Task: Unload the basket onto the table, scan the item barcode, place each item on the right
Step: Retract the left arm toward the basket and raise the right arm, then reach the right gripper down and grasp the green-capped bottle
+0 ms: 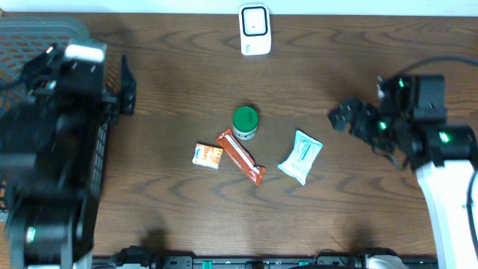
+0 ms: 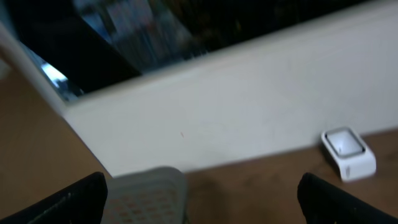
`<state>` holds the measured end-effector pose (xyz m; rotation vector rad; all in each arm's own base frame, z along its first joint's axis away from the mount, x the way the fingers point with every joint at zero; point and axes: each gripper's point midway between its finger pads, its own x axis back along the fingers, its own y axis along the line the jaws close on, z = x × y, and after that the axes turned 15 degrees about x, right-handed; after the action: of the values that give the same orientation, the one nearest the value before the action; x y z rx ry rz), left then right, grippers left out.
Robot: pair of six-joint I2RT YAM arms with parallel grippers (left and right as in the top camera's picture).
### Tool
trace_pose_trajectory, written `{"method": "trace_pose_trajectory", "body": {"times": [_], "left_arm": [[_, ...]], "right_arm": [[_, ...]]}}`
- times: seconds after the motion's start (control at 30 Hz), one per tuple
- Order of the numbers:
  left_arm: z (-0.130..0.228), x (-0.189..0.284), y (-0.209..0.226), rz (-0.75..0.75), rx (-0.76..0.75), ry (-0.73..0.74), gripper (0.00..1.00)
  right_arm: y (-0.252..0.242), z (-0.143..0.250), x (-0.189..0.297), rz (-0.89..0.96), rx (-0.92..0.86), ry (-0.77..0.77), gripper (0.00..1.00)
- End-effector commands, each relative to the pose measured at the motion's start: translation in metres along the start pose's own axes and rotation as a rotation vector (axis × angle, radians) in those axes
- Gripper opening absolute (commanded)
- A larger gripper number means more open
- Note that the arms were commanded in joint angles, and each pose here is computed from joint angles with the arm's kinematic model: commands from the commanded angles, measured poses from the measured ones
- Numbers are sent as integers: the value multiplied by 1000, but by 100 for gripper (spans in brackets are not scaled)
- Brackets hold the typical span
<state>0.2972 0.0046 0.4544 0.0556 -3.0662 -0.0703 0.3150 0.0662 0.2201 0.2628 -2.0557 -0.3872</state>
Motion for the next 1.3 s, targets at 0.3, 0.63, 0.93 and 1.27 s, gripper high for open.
{"method": "trace_pose_trajectory", "body": {"times": [0.3, 0.63, 0.93, 1.27], "left_arm": [[-51, 88, 17, -57, -7, -229, 98], [-49, 89, 20, -71, -8, -228, 98], [-48, 89, 24, -95, -6, -226, 98], [-48, 90, 30, -132, -20, -223, 98]], "right_arm": [[82, -26, -73, -234, 109, 8, 99], [108, -20, -72, 114, -254, -42, 97], [123, -15, -120, 241, -359, 161, 99], [157, -5, -134, 225, -135, 172, 99]]}}
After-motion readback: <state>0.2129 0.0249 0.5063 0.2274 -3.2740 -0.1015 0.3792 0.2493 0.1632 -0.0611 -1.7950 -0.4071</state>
